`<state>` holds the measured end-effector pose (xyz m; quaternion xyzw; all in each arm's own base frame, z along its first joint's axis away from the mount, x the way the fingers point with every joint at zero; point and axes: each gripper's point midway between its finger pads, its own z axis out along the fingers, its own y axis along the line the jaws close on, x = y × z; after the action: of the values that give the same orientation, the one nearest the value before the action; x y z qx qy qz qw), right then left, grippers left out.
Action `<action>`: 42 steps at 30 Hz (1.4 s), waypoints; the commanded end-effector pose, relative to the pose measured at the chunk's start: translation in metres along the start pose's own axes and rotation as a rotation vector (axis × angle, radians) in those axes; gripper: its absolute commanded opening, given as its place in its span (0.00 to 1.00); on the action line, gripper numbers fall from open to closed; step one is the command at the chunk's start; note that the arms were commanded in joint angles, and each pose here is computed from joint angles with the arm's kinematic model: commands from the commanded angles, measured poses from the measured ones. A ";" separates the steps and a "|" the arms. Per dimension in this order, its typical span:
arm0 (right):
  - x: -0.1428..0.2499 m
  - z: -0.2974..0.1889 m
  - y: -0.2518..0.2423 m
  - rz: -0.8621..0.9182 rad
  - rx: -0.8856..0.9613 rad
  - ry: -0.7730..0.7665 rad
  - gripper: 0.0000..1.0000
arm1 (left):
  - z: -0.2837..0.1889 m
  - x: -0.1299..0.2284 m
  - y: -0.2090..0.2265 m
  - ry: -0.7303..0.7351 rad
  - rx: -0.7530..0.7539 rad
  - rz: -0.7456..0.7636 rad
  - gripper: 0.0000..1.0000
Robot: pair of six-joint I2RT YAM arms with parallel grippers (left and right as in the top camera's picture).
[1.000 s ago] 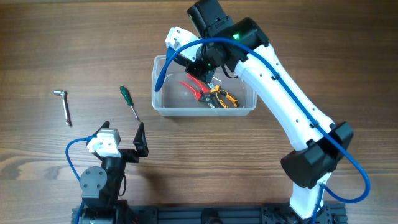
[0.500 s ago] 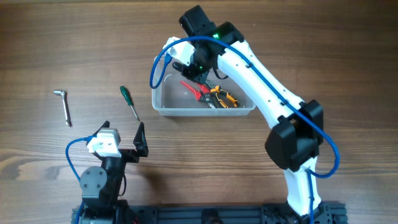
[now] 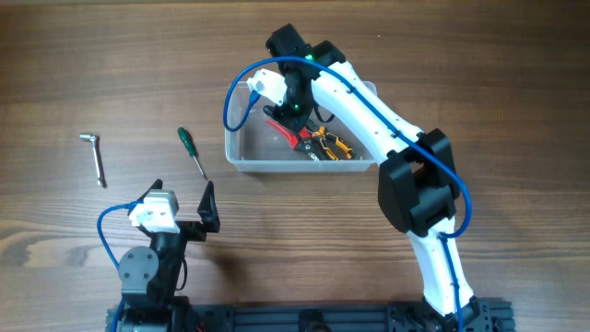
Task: Pack container
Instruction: 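Lower the screwdriver into the container and open the right gripper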
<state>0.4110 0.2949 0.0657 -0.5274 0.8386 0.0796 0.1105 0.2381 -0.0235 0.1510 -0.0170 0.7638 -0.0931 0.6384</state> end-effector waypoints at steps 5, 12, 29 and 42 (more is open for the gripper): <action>0.010 0.007 -0.014 0.076 -0.001 0.012 0.05 | 0.001 0.002 -0.004 0.005 0.024 -0.004 1.00; 0.010 0.007 -0.013 0.081 -0.017 0.003 0.05 | 0.001 0.002 -0.004 0.005 0.024 -0.004 1.00; 0.013 0.013 -0.010 0.091 -0.044 0.011 0.06 | 0.001 0.002 -0.004 0.005 0.024 -0.004 1.00; 0.019 0.028 -0.006 0.121 -0.076 0.039 0.29 | 0.001 0.002 -0.004 0.005 0.024 -0.004 1.00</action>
<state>0.4136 0.2805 0.0390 -0.4919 0.8622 0.0935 0.0766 0.2381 -0.0235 0.1511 -0.0170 0.7637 -0.0931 0.6386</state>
